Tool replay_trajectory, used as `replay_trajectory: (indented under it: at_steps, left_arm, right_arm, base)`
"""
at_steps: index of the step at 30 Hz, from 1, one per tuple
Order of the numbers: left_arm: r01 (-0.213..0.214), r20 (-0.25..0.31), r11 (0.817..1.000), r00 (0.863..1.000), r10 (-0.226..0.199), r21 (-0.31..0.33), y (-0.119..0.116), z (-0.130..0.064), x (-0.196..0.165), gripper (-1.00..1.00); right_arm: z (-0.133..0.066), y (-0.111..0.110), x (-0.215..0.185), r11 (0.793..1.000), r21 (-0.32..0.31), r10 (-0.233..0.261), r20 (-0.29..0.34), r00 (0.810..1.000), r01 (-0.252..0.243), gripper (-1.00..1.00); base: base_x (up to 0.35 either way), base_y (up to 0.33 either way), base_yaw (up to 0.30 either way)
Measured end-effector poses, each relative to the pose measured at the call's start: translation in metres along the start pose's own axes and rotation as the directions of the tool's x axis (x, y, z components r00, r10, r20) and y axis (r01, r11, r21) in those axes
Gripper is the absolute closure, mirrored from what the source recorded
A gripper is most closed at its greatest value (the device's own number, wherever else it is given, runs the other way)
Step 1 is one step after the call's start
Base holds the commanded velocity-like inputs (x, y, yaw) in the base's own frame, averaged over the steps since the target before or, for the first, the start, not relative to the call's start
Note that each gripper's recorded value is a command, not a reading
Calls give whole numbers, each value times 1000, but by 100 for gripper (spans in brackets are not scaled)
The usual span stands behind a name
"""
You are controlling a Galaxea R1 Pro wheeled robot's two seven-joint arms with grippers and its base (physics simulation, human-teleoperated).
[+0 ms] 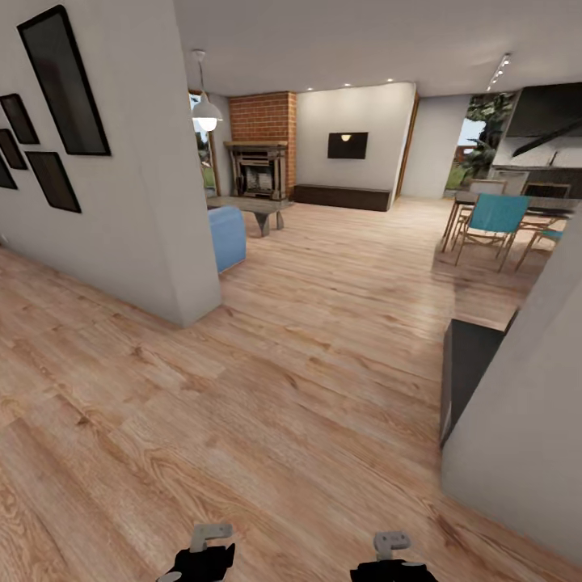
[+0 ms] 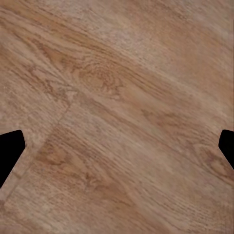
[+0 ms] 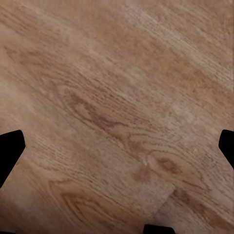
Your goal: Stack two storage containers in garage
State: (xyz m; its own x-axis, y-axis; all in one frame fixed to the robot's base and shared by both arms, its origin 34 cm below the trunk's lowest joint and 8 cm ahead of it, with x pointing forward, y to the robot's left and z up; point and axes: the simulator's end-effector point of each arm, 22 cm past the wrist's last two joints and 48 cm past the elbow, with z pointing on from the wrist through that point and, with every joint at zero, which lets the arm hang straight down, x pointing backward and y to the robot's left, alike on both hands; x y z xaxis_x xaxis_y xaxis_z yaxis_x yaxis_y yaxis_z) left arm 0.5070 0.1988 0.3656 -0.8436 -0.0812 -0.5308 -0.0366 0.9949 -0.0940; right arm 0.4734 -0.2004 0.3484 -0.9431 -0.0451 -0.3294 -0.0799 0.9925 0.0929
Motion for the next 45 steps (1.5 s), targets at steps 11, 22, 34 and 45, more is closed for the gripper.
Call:
replay_trajectory:
  at_steps: [11, 22, 34, 45]
  left_arm:
    - [0, 0, 1000, 1000, 0, 0, 0, 0, 0, -100]
    - [0, 0, 1000, 1000, 0, 0, 0, 0, 0, -100]
    - [0, 0, 1000, 1000, 0, 0, 0, 0, 0, -100]
    - [0, 0, 1000, 1000, 0, 0, 0, 0, 0, -100]
  right_arm:
    - [0, -1, 0, 1000, 1, 0, -1, 1000, 0, -100]
    - [0, -1, 0, 1000, 1, 0, -2, 1000, 0, -100]
    - [0, 1, 1, 1000, -1, -1, -5, 1000, 1, -100]
    - [0, 0, 2, 1000, -2, -1, -9, 1000, 1, -100]
  base:
    - [303, 158, -55]
    - [309, 146, -223]
    - [310, 146, -37]
    - [310, 146, -34]
